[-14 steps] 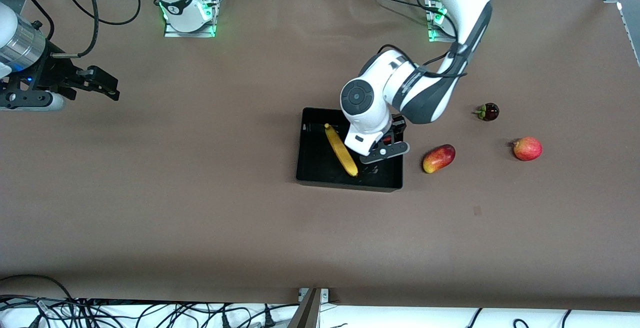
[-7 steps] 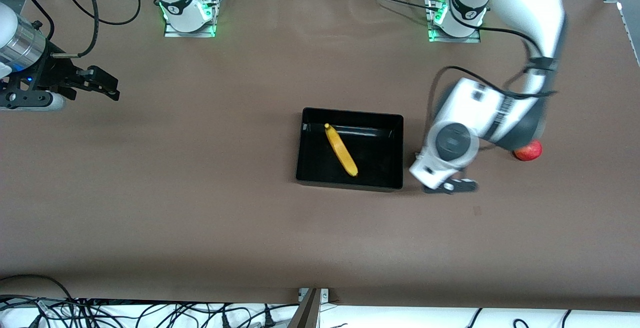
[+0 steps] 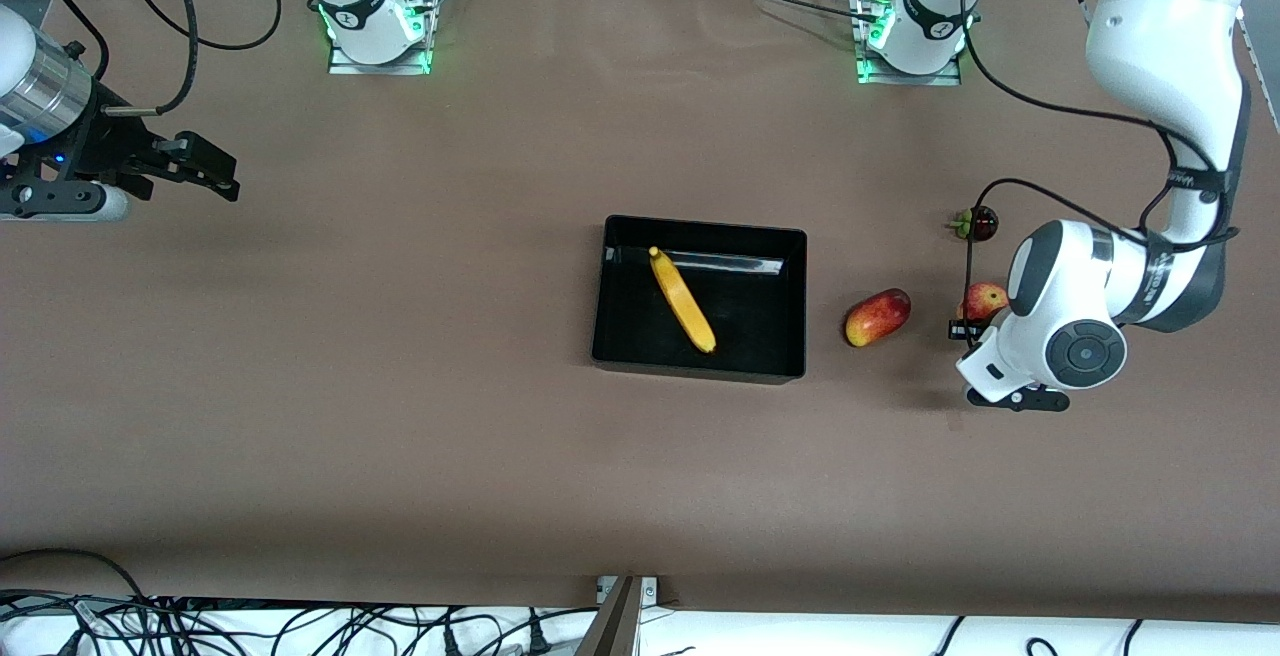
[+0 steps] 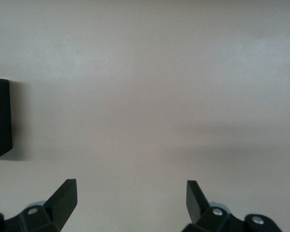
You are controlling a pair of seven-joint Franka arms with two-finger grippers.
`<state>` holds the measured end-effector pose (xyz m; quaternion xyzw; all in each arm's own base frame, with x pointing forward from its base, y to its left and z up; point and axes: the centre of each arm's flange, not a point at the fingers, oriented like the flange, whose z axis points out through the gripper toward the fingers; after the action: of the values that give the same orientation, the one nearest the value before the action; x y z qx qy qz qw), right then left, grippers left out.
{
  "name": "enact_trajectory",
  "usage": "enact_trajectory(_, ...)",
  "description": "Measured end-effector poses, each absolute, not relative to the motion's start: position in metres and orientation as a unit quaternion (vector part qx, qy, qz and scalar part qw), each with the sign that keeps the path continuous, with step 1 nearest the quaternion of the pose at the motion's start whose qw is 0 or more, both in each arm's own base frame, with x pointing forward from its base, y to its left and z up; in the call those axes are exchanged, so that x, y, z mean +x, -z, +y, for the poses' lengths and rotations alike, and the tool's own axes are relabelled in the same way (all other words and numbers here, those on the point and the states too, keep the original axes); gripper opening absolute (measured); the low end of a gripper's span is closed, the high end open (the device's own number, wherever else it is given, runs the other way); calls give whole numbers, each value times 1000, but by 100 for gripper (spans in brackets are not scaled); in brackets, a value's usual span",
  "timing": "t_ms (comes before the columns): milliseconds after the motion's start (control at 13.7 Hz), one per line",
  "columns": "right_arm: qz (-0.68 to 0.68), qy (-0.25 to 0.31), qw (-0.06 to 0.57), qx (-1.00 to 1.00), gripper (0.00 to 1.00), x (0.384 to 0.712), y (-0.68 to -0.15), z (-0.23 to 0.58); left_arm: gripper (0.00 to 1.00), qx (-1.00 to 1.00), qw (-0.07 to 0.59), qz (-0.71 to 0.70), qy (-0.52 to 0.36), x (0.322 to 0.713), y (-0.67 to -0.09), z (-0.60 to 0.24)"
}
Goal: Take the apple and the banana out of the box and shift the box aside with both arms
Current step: 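Lift the apple out and set it down beside the mango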
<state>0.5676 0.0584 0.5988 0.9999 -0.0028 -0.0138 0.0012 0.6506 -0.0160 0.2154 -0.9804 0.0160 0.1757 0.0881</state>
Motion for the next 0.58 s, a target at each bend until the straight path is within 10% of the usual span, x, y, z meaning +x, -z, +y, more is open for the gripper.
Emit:
enact_trajectory(438, -3, 14, 1, 1000, 100, 568, -599, 58, 54, -977, 67, -5, -200, 634, -172, 7)
enact_trajectory(584, -3, 14, 1, 1000, 100, 568, -599, 58, 71, -980, 61, -10, -191, 638, -181, 8)
